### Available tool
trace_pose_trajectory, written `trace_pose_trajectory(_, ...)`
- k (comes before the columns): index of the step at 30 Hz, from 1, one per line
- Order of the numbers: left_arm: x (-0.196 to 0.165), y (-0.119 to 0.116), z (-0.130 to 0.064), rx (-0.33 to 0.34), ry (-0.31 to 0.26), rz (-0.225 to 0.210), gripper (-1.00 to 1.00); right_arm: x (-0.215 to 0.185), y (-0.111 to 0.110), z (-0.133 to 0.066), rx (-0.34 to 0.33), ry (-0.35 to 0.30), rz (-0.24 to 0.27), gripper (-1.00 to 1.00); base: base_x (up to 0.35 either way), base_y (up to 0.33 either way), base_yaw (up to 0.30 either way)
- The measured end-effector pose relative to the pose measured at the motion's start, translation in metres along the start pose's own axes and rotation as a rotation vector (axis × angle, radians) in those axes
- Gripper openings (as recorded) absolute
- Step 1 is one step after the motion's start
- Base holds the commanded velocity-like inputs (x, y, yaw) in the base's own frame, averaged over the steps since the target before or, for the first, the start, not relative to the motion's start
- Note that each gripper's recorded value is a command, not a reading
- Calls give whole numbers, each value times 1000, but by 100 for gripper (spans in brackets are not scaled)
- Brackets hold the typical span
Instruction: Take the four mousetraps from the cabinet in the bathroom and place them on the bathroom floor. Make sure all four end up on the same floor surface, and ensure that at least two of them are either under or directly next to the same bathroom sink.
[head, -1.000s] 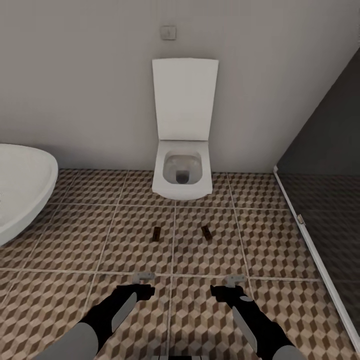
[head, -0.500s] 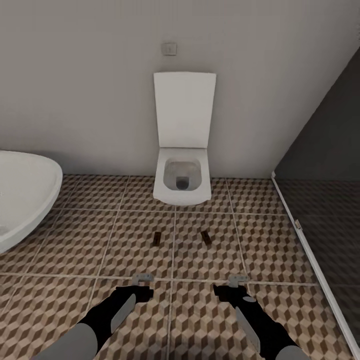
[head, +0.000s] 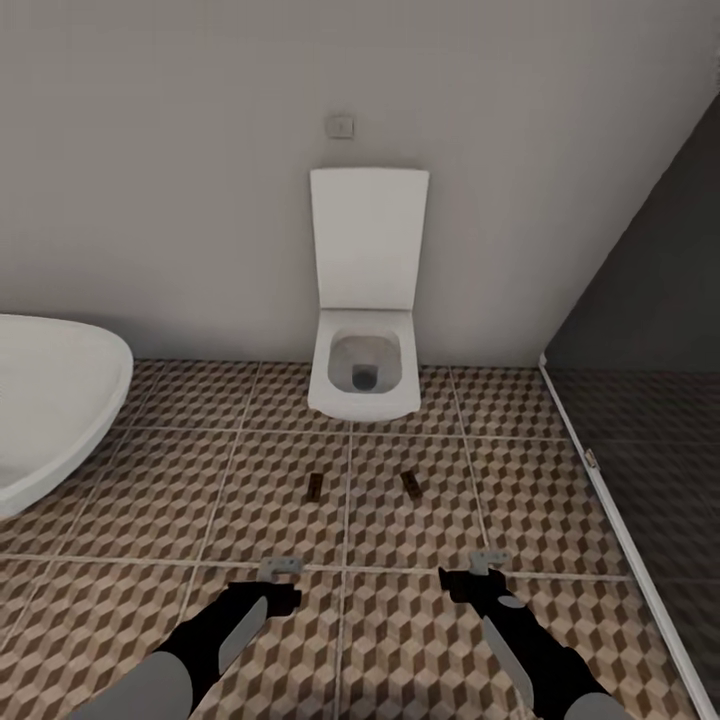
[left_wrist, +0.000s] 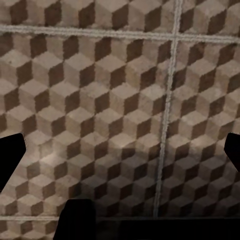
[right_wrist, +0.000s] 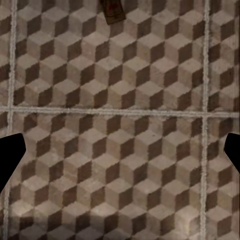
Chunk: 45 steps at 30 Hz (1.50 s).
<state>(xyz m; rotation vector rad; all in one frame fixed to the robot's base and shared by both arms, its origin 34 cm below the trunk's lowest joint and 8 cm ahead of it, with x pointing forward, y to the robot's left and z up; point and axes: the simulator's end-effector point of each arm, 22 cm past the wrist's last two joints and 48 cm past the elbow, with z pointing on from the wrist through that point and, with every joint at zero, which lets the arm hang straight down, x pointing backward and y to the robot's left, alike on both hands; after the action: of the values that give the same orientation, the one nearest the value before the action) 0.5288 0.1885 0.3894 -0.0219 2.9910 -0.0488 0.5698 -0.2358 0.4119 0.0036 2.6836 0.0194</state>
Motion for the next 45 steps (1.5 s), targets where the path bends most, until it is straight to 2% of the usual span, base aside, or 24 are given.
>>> trace_pose_trajectory(7,6,9,-12,-19,17,0,100,-10,-4,-13,9,-27,-13,100,0,0,0)
trace_pose_trajectory(11,4,24,-20,-40,11,-3,100,-5,-10,-19,22,-33,-35,100,0,0,0)
trace_pose_trajectory(18,0,42,-32,-71,-26,-15,100,8,-22,-30,47,-48,-55,100,0,0,0)
trace_pose_trajectory(31,13,75,-51,-139,-74,-42,100,20,-36,-56,75,-79,-60,100,0,0,0)
trace_pose_trajectory(36,17,82,-58,-134,-114,-52,100,23,-41,-66,83,-87,-61,100,0,0,0)
trace_pose_trajectory(37,33,89,-57,-120,-119,-53,100,27,-42,-69,87,-93,-61,100,0,0,0)
trace_pose_trajectory(45,54,107,-73,-116,-165,-47,100,21,-44,-84,92,-116,-61,100,0,0,0)
